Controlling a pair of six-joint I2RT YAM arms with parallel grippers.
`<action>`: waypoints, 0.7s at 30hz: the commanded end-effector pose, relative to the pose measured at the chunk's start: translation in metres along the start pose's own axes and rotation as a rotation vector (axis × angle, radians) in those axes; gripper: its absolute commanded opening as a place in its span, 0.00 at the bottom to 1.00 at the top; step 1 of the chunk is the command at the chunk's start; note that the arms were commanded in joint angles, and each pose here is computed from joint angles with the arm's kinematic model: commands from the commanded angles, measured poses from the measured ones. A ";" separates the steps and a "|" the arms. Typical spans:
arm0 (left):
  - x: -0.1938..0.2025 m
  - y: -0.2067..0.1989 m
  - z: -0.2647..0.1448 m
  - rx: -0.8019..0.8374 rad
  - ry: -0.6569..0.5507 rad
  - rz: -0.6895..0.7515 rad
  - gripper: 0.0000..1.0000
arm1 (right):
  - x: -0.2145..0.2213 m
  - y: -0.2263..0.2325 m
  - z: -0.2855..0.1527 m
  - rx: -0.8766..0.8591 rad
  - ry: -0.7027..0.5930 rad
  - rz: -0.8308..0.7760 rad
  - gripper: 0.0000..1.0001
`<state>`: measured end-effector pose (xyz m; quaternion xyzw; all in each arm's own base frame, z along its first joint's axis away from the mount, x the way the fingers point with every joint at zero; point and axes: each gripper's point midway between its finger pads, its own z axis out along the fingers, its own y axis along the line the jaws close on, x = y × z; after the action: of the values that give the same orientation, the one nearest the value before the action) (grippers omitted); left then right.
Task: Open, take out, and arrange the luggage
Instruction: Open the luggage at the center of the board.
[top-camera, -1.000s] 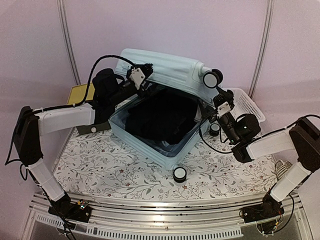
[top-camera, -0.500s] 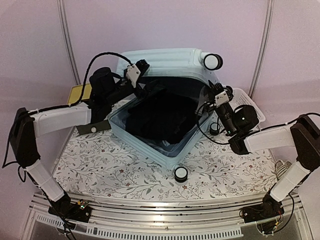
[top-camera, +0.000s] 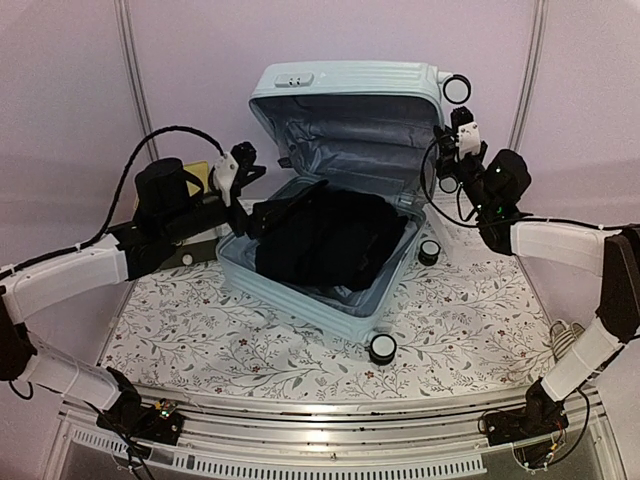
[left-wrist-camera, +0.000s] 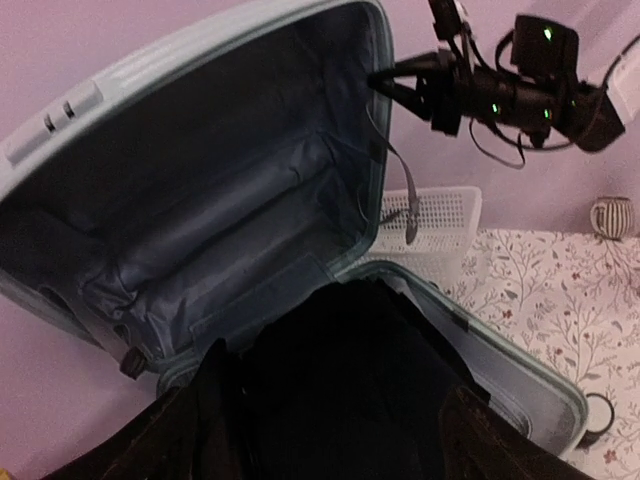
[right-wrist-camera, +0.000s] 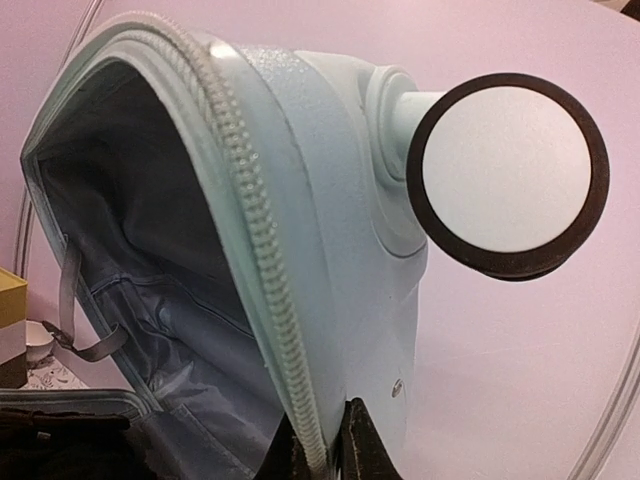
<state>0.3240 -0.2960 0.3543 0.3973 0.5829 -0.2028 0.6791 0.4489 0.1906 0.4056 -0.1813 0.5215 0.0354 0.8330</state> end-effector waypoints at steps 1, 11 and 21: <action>0.070 -0.025 -0.008 0.092 0.241 0.030 0.88 | 0.015 0.023 0.014 -0.206 0.104 0.164 0.01; 0.127 -0.001 -0.002 0.201 0.456 -0.051 0.85 | 0.027 0.017 0.021 -0.286 0.168 0.221 0.01; 0.168 0.008 -0.003 0.290 0.568 0.066 0.89 | 0.034 0.018 0.029 -0.338 0.194 0.253 0.02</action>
<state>0.3663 -0.2612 0.2111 0.5146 0.7075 -0.1475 0.4614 0.4913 0.1710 0.4081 -0.1978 0.5818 0.1125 0.7808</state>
